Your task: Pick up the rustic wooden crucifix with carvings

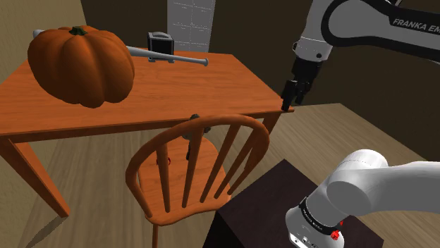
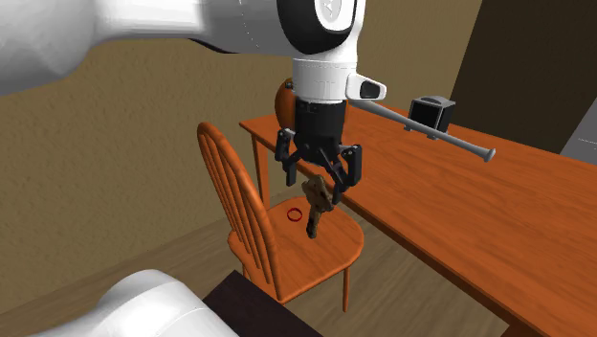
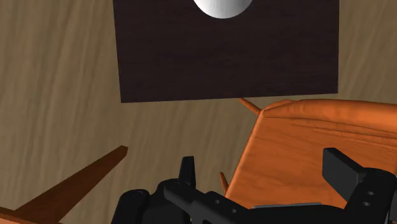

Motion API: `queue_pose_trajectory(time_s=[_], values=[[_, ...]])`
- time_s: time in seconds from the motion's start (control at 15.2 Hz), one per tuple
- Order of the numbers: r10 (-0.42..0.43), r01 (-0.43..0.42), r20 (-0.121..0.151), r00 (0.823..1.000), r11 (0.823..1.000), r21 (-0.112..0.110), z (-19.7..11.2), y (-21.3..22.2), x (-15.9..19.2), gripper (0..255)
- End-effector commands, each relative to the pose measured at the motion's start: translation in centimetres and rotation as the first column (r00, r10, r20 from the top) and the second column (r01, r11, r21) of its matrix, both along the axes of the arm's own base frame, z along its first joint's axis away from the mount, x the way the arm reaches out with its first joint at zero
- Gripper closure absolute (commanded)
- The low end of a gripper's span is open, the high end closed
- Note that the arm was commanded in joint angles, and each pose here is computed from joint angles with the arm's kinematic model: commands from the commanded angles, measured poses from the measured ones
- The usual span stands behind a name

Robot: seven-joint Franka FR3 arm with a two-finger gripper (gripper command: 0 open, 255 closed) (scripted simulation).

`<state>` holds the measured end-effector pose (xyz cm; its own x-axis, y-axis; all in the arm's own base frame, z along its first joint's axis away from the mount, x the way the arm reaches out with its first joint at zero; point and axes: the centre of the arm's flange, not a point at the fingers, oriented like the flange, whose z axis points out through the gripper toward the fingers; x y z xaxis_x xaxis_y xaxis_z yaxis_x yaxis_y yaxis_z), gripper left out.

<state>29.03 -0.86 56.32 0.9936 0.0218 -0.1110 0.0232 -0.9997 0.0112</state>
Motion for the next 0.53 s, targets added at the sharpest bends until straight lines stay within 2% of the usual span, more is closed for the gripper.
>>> queue_pose_trajectory(time_s=[0.0,0.2,0.33,0.46], values=[[0.0,0.0,0.0,1.0,1.0,0.0,0.0,0.0,0.0,0],[-0.13,0.13,0.015,0.991,0.992,-0.002,-1.8,3.1,1.1,0],[-0.215,0.215,0.025,0.976,0.977,-0.002,-3.0,5.1,2.0,0],[-0.299,0.299,0.035,0.954,0.954,-0.001,-4.2,6.9,3.2,0]])
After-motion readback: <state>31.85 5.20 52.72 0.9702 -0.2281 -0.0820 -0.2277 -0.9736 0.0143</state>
